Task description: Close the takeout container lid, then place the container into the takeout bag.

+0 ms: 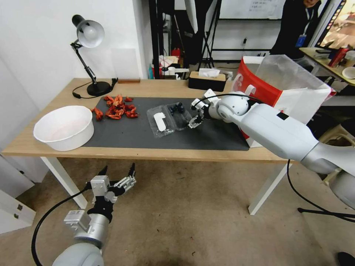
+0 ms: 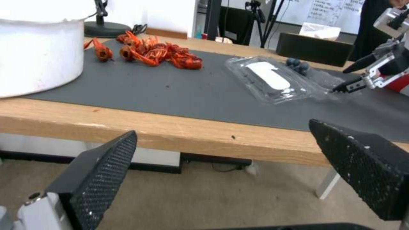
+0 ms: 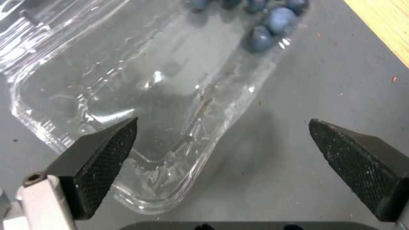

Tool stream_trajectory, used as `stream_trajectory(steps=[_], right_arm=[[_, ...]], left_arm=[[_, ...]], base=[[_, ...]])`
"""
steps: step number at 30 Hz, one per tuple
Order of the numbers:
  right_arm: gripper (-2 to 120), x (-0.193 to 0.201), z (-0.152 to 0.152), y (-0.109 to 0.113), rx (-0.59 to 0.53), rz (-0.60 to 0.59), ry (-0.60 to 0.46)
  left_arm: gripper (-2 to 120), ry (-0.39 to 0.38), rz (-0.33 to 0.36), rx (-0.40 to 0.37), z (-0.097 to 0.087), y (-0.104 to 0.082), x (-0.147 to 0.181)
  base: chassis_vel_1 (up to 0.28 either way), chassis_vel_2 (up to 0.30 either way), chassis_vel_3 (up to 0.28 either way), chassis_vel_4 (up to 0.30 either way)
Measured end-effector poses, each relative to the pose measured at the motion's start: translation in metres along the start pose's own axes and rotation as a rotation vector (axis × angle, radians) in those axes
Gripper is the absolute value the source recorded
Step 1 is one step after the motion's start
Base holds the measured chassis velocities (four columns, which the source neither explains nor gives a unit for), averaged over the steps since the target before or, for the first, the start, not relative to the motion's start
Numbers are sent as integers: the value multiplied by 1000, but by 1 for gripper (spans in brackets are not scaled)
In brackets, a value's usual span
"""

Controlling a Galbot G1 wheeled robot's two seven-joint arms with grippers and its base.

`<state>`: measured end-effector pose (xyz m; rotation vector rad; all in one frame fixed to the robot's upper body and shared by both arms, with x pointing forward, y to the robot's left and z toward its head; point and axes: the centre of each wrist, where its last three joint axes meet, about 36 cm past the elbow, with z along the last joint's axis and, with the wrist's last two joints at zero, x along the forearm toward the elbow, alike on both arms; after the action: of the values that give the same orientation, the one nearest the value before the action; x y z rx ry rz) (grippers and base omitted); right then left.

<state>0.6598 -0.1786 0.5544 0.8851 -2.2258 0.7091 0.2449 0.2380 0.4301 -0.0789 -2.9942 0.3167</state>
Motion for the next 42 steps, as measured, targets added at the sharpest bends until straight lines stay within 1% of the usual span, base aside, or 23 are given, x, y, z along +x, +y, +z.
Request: stream_trajectory(steps=[19,26,28,29,32,34,35,37,38,40,41,42], right_arm=[[100,7,3,18,13,-18,-19],[100,12,1,18,-3,4,-46],[100,22,-4,16,-23,43,-93],[100,22,-4,16,-23,43,-93],[100,58,-12,18,-150,130,-260],[100,62,-12,19,-168,138,-280],[100,72,-8,25,-223,158,-346],[100,87,11,42,-341,199,-484],[100,87,11,42,-341,199,-484],[100,98,54,69,-477,233,-608],[100,100,68,79,-505,241,-647],[100,100,68,79,-505,241,-647]], left_arm=[[100,2,4,4,1,-2,0],[100,-4,4,3,-2,-2,0],[100,-6,6,5,-3,-2,0],[100,-6,6,5,-3,-2,0],[100,-16,13,14,-4,-3,1],[100,-17,13,15,-4,-3,1],[100,-18,16,16,-5,-3,1],[100,-19,21,16,-5,-3,1],[100,-19,21,16,-5,-3,1],[100,-20,24,16,-5,-4,1],[100,-20,26,16,-5,-4,1],[100,-20,26,16,-5,-4,1]], base=[[0,0,0,0],[0,0,0,0],[0,0,0,0],[0,0,0,0],[0,0,0,0],[0,0,0,0],[0,0,0,0],[0,0,0,0],[0,0,0,0],[0,0,0,0],[0,0,0,0],[0,0,0,0]])
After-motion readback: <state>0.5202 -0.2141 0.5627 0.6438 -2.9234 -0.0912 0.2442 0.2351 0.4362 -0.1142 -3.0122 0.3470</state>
